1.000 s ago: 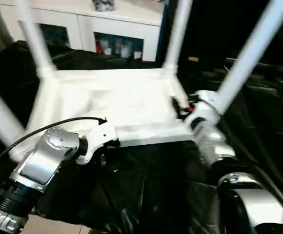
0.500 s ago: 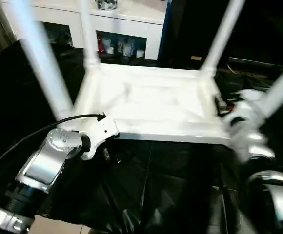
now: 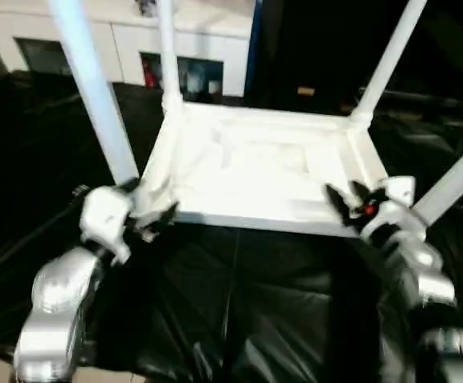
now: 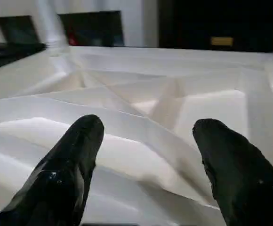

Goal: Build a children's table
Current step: Rotate leg to tighten, then rotate table base

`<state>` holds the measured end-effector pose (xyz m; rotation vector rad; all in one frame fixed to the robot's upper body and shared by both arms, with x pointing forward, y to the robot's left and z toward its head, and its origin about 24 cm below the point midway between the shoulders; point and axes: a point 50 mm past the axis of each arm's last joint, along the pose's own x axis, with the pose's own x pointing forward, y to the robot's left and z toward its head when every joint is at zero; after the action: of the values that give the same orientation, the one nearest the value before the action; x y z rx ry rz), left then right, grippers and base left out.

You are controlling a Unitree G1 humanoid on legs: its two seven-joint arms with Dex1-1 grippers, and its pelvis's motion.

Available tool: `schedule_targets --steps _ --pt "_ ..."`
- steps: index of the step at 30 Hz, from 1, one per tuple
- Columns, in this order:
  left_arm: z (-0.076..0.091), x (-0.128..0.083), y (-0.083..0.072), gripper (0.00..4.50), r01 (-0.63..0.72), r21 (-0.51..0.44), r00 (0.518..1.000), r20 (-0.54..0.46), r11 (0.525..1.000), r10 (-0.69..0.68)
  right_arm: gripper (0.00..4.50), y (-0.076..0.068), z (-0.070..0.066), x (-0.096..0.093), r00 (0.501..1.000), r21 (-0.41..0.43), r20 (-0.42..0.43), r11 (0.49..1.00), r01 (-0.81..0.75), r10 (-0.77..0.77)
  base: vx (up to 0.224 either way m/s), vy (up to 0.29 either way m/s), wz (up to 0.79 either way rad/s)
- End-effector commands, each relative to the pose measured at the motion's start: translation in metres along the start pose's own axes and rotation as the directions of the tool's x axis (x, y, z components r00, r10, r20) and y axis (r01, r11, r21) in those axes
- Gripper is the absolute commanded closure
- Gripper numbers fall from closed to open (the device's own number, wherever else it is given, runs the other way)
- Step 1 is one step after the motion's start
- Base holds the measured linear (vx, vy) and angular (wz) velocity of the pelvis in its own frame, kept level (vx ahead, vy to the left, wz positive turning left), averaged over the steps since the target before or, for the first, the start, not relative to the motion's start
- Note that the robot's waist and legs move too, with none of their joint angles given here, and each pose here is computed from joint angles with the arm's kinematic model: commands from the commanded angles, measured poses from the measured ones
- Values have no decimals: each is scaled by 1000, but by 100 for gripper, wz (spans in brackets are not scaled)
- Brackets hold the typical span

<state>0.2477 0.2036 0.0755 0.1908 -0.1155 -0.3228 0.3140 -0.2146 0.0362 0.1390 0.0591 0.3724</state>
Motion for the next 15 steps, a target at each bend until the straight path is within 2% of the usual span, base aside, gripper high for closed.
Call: schedule_targets --steps 1,3,8,12,15 --pt "9 -6 8 5 -114 27 991 79 993 112 103 8 1 -7 999 1 -7 999 -46 46 0 0 0" --pt "12 -10 9 5 -194 42 973 139 980 186 103 15 -2 -17 997 14 -24 997 -75 75 0 0 0" --pt "6 -9 6 5 -220 39 968 132 975 213 103 20 -8 -33 995 24 -65 997 -80 81 0 0 0" --pt "7 1 15 5 -258 8 956 148 966 254 103 21 -11 -49 993 43 -110 998 -36 40 0 0 0" --pt "6 16 20 5 -193 -12 972 134 981 193 103 18 -19 -60 984 61 -176 998 25 -14 0 0 0"
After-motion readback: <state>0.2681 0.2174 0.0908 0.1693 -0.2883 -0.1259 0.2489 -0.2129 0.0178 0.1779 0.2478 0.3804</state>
